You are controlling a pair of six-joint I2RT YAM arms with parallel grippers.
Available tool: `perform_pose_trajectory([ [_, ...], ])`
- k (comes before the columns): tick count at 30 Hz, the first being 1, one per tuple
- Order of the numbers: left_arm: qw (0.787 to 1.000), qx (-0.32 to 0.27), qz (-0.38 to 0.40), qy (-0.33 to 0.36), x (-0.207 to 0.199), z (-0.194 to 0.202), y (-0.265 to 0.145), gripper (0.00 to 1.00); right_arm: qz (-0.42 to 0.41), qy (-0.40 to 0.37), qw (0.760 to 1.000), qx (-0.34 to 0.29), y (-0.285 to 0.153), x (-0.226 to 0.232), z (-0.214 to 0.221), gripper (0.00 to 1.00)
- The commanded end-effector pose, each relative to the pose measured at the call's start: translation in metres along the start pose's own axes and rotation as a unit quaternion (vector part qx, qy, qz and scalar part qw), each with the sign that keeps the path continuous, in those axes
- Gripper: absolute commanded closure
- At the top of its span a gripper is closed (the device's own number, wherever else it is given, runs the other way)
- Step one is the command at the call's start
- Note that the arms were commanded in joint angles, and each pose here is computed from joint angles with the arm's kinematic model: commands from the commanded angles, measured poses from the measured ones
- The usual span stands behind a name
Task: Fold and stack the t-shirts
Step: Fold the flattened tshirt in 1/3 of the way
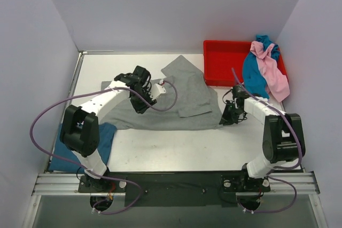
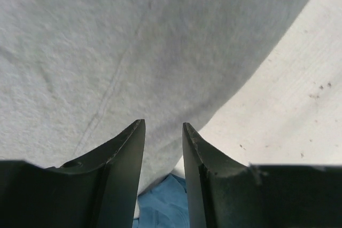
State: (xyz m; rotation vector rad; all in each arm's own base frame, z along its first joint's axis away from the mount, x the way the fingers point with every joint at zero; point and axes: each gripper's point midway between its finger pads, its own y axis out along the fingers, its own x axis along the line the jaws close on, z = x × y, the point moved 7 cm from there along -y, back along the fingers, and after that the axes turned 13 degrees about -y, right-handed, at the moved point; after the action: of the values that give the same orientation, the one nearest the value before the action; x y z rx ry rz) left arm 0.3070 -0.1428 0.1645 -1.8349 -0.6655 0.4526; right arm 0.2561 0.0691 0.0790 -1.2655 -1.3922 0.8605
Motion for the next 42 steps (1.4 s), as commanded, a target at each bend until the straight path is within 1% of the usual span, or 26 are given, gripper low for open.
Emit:
perform_pose_trajectory([
  [1, 0.996, 0.034, 0.037, 0.070, -0.026, 0.013, -0.006, 0.56, 0.043, 0.068, 0.996, 0.025, -0.024, -0.031, 0.026, 1.00],
  [5, 0.989, 0.074, 0.058, 0.111, -0.051, 0.026, 0.002, 0.57, 0.055, 0.140, 0.988, 0.027, -0.041, -0.059, 0.047, 1.00],
  [8, 0.985, 0.106, 0.055, 0.121, -0.054, 0.048, 0.008, 0.57, 0.055, 0.186, 0.981, 0.015, -0.055, -0.078, 0.056, 1.00],
  [9, 0.986, 0.102, 0.042, 0.124, -0.051, 0.051, 0.008, 0.57, 0.057, 0.188, 0.980, 0.020, -0.058, -0.081, 0.060, 1.00],
  [10, 0.984, 0.121, 0.024, 0.128, -0.047, 0.064, 0.013, 0.56, 0.060, 0.200, 0.978, 0.011, -0.062, -0.087, 0.061, 1.00],
  [11, 0.985, 0.108, 0.002, 0.133, -0.043, 0.063, 0.014, 0.55, 0.061, 0.199, 0.978, 0.010, -0.065, -0.089, 0.062, 1.00],
  [12, 0.981, 0.127, -0.031, 0.142, -0.036, 0.074, 0.016, 0.54, 0.061, 0.206, 0.977, 0.006, -0.067, -0.093, 0.062, 1.00],
  [13, 0.982, 0.108, -0.053, 0.146, -0.032, 0.070, 0.021, 0.53, 0.060, 0.206, 0.977, 0.005, -0.068, -0.094, 0.062, 1.00],
  [14, 0.978, 0.123, -0.076, 0.150, -0.028, 0.080, 0.025, 0.53, 0.055, 0.206, 0.977, 0.004, -0.068, -0.094, 0.060, 1.00],
  [15, 0.978, 0.105, -0.094, 0.153, -0.024, 0.075, 0.030, 0.52, 0.052, 0.207, 0.977, 0.008, -0.067, -0.093, 0.060, 1.00],
  [16, 0.975, 0.114, -0.109, 0.155, -0.021, 0.080, 0.033, 0.52, 0.043, 0.207, 0.977, 0.010, -0.066, -0.092, 0.060, 1.00],
  [19, 0.975, 0.101, -0.124, 0.155, -0.020, 0.081, 0.041, 0.53, 0.042, 0.205, 0.978, 0.016, -0.065, -0.092, 0.060, 1.00],
  [20, 0.974, 0.110, -0.117, 0.157, -0.022, 0.088, 0.044, 0.53, 0.043, 0.204, 0.978, 0.017, -0.065, -0.092, 0.061, 1.00],
  [22, 0.974, 0.128, -0.099, 0.156, -0.027, 0.101, 0.048, 0.65, 0.047, 0.204, 0.978, 0.017, -0.066, -0.092, 0.061, 1.00],
  [23, 0.974, 0.147, -0.086, 0.152, -0.032, 0.111, 0.047, 0.87, 0.044, 0.206, 0.977, 0.017, -0.066, -0.092, 0.062, 1.00],
  [24, 0.972, 0.167, -0.073, 0.151, -0.036, 0.119, 0.044, 1.00, 0.041, 0.208, 0.977, 0.019, -0.067, -0.090, 0.063, 1.00],
  [26, 0.970, 0.195, -0.046, 0.135, -0.045, 0.132, 0.032, 1.00, 0.034, 0.218, 0.975, 0.025, -0.068, -0.087, 0.067, 1.00],
  [27, 0.972, 0.195, -0.031, 0.128, -0.050, 0.134, 0.027, 1.00, 0.025, 0.218, 0.975, 0.031, -0.070, -0.081, 0.071, 1.00],
  [28, 0.970, 0.210, -0.015, 0.124, -0.056, 0.141, 0.015, 1.00, 0.024, 0.219, 0.975, 0.037, -0.071, -0.078, 0.073, 1.00],
  [29, 0.972, 0.204, 0.009, 0.116, -0.064, 0.141, 0.011, 1.00, 0.038, 0.216, 0.975, 0.045, -0.077, -0.076, 0.078, 1.00],
  [30, 0.970, 0.215, 0.025, 0.113, -0.071, 0.147, -0.002, 1.00, 0.042, 0.216, 0.974, 0.045, -0.080, -0.075, 0.077, 1.00],
  [32, 0.968, 0.218, 0.065, 0.103, -0.085, 0.152, -0.013, 1.00, 0.052, 0.217, 0.974, 0.044, -0.089, -0.073, 0.079, 1.00],
  [34, 0.966, 0.226, 0.076, 0.102, -0.092, 0.157, -0.020, 1.00, 0.062, 0.217, 0.973, 0.048, -0.094, -0.073, 0.081, 1.00],
  [37, 0.962, 0.242, 0.075, 0.103, -0.094, 0.161, -0.024, 1.00, 0.041, 0.221, 0.970, 0.091, -0.094, -0.065, 0.096, 1.00],
  [39, 0.961, 0.245, 0.082, 0.101, -0.097, 0.162, -0.027, 1.00, 0.043, 0.212, 0.970, 0.111, -0.098, -0.058, 0.104, 1.00],
  [42, 0.957, 0.249, 0.107, 0.098, -0.105, 0.163, -0.031, 1.00, 0.063, 0.203, 0.972, 0.101, -0.108, -0.055, 0.108, 1.00],
])
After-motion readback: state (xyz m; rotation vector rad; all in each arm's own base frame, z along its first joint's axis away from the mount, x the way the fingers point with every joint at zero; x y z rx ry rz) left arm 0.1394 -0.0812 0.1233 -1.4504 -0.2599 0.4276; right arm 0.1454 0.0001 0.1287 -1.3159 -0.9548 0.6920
